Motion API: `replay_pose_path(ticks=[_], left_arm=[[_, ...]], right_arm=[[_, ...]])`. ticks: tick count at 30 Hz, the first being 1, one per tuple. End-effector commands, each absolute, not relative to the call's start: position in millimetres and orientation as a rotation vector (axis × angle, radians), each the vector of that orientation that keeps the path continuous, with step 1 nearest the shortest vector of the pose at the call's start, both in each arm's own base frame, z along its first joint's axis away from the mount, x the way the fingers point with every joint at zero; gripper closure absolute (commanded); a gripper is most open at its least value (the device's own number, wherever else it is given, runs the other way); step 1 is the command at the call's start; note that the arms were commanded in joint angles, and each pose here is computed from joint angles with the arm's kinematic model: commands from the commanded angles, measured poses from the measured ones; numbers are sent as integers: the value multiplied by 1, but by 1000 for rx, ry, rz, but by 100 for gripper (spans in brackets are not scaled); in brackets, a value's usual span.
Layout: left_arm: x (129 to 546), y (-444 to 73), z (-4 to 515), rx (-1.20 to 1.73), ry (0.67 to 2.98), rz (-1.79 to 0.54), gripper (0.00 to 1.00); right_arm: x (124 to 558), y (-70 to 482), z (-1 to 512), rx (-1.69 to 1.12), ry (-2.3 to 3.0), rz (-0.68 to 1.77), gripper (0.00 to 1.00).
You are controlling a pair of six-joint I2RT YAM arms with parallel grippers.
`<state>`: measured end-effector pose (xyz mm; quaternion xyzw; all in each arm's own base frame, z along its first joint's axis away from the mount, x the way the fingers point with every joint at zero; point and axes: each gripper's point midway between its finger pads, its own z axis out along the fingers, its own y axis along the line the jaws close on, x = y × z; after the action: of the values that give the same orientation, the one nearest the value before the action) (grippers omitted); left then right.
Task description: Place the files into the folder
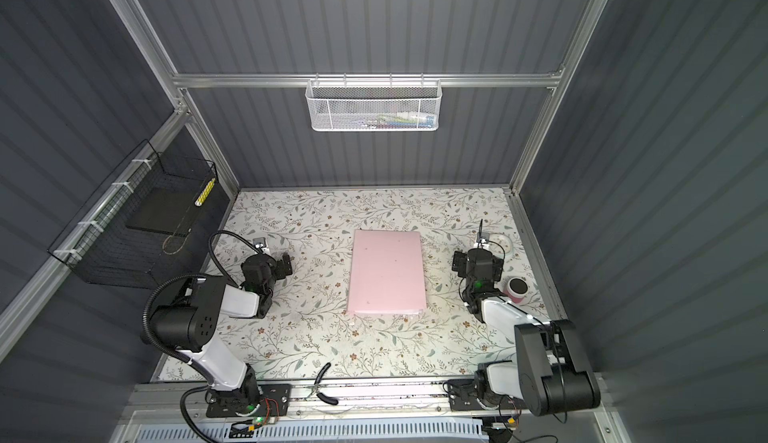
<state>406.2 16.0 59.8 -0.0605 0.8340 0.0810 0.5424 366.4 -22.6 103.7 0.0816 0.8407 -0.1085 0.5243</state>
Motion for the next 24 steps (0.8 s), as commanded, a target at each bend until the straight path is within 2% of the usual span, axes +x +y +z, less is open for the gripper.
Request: replay_pose_path(ticks=[1, 5, 10, 24], left_arm=[[412, 14, 66, -127, 1964, 184, 0], [413, 13, 67, -124, 1955, 183, 0], [413, 13, 67, -122, 1955, 184, 0], [414, 13, 66, -118, 1963, 186, 0]], right_arm=[[382, -21, 139, 134, 1853, -262, 1], [359, -33, 135, 196, 1664, -196, 1], [380, -40, 120, 219, 1801, -163, 1], [379, -44, 123, 243, 1767, -163, 1]])
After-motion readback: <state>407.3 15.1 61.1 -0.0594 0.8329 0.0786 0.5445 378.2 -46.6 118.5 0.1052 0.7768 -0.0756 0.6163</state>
